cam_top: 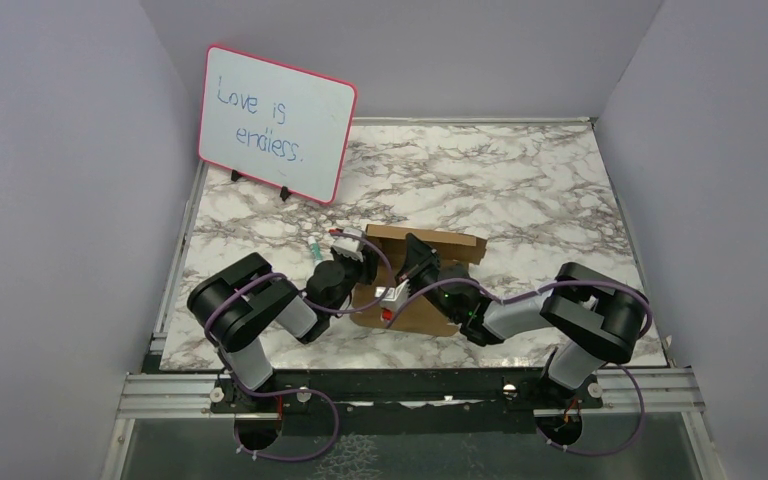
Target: Fold the paper box
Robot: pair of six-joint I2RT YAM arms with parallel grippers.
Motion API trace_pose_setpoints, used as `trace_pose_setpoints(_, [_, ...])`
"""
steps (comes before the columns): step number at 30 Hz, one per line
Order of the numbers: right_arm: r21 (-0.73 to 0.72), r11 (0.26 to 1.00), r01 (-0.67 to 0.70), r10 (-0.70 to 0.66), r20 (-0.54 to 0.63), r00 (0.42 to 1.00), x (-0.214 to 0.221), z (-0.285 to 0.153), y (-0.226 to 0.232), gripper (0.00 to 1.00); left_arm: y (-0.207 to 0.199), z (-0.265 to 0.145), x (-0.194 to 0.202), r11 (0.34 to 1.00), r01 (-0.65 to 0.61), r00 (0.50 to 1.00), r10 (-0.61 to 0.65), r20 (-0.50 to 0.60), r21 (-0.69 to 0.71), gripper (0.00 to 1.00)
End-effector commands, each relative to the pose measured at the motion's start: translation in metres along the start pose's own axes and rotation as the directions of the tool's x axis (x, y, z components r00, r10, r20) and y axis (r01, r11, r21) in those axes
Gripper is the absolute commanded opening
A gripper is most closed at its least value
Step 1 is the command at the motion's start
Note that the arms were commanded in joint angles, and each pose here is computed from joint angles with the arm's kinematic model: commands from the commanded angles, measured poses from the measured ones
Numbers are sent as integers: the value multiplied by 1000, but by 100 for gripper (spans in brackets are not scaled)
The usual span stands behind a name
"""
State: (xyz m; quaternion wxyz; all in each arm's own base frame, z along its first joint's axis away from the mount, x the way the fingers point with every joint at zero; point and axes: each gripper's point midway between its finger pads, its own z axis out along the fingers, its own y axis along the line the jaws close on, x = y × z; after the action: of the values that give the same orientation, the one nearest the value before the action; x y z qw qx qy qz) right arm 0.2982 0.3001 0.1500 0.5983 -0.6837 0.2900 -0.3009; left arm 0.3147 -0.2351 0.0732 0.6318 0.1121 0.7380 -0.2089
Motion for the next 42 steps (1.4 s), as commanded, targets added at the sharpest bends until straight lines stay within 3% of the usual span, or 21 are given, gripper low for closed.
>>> trace_pose_setpoints(1, [-19, 1000, -1, 1, 31, 1000, -11, -2, 12, 4, 7, 3, -22, 999, 7, 996, -5, 90, -32, 39])
trace_pose_setpoints(10, [-41, 999, -33, 36, 63, 997, -17, 0, 10, 4, 18, 8, -28, 997, 39, 992, -30, 121, -69, 34])
trace_pose_setpoints(20, [-135, 985, -111, 124, 92, 988, -28, 7, 18, 4, 20, 19, -44, 987, 139, 964, -115, 240, -86, 32])
trace_pose_setpoints(33, [-165, 968, -187, 203, 85, 975, -31, 13, 16, 6, 23, 24, -60, 980, 183, 927, -144, 346, -81, 17])
trace_pose_setpoints(42, [-204, 922, -328, 346, 56, 937, -31, 18, -2, 12, 28, 27, -59, 979, 181, 930, -138, 342, -97, 0])
